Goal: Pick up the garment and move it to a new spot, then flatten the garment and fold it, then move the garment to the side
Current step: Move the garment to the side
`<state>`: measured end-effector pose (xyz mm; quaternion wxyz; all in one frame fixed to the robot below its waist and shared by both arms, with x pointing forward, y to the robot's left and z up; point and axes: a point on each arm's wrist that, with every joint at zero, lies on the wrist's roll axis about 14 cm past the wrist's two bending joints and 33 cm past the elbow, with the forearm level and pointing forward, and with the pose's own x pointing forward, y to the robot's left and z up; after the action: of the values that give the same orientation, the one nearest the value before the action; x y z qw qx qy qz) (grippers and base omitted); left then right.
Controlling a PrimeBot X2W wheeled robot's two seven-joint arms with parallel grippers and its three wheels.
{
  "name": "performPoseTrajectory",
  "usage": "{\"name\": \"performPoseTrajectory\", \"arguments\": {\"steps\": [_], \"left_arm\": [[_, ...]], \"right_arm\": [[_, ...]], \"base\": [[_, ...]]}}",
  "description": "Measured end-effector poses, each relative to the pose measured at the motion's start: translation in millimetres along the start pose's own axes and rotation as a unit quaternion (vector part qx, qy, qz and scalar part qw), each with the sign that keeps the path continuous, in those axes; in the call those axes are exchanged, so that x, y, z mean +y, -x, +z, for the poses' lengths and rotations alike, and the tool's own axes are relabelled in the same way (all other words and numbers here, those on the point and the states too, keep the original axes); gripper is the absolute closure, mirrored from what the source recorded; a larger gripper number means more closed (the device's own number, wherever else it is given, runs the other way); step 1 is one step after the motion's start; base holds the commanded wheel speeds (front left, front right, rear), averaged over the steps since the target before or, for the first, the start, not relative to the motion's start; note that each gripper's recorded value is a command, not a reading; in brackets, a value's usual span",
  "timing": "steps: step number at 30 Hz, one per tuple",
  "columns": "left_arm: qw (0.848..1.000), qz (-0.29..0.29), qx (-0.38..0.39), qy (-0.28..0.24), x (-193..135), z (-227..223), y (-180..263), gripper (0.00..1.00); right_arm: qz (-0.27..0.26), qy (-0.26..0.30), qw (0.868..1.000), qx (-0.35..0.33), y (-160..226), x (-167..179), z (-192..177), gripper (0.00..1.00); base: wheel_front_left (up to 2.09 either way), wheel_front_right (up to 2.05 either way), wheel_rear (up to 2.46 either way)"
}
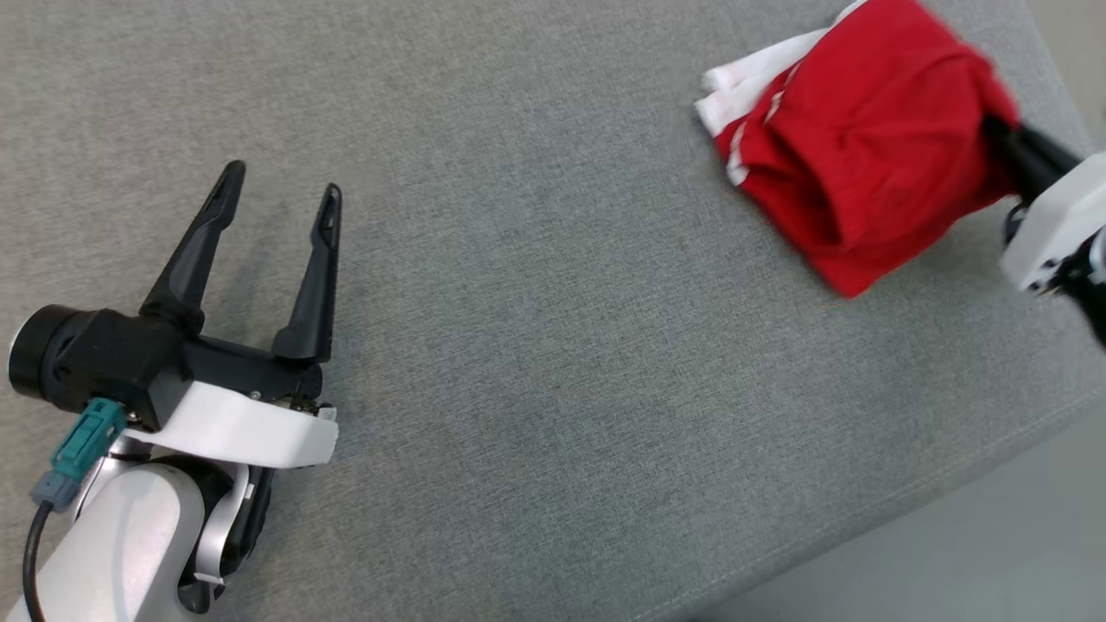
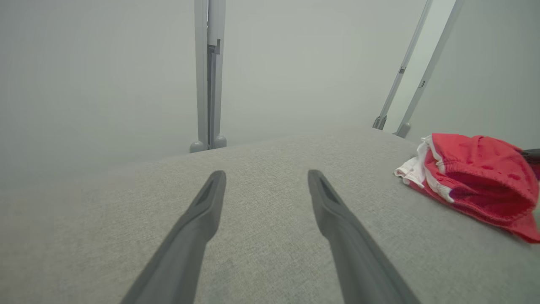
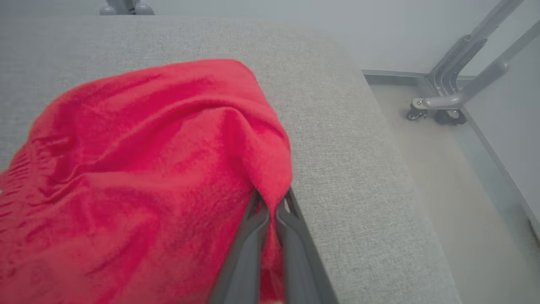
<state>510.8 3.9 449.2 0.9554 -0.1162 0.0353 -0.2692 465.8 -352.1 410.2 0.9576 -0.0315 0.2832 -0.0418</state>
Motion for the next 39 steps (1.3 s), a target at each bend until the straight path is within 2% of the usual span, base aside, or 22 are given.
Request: {"name": "performPoseTrajectory", "arguments": {"steps": [7,11,12,13,14,22,31,36,39], "left_arm": [[1.000,-0.024,0.007,0.002,-6.0,-10.3,-12.8,0.00],[1.000,-0.022,0.010,0.001,-2.6,-13.9,-13.1,0.00],[1.000,-0.021,0.011,0.000,-1.2,-14.5,-13.0,0.00],[1.000,-0.019,0.011,0.000,-0.1,-14.6,-12.7,0.00],[1.000,-0.017,0.011,-0.001,1.1,-14.2,-12.2,0.00],[1.000,0.001,-0.005,-0.004,7.0,-1.9,-6.9,0.00],[0.999,0.036,-0.023,-0.005,8.5,19.6,16.5,0.00],[0.997,0.069,-0.033,-0.012,16.2,35.0,37.3,0.00],[0.994,0.102,-0.043,-0.023,28.7,48.4,57.2,0.00]], "right_arm": [[-0.082,0.002,0.997,-0.012,-1.0,-61.7,13.6,1.00],[-0.099,-0.007,0.995,-0.011,-5.2,-71.9,9.8,1.00],[-0.101,-0.009,0.995,-0.010,-6.4,-72.2,7.9,0.96],[-0.102,-0.013,0.995,-0.014,-7.4,-72.2,7.5,0.58],[-0.105,-0.014,0.994,-0.014,-8.1,-73.3,6.5,0.00],[-0.118,-0.008,0.993,-0.015,-0.8,-81.6,6.3,0.00],[-0.109,-0.003,0.985,-0.133,30.0,-83.7,57.3,0.00],[-0.091,-0.010,0.978,-0.187,44.7,-69.7,81.5,0.00],[-0.066,-0.027,0.966,-0.248,54.9,-46.4,105.9,0.00]], "base": [[0.00,0.00,0.00],[0.00,0.00,0.00],[0.00,0.00,0.00],[0.00,0.00,0.00],[0.00,0.00,0.00],[0.00,0.00,0.00],[0.00,0.00,0.00],[0.00,0.00,0.00],[0.00,0.00,0.00]]}}
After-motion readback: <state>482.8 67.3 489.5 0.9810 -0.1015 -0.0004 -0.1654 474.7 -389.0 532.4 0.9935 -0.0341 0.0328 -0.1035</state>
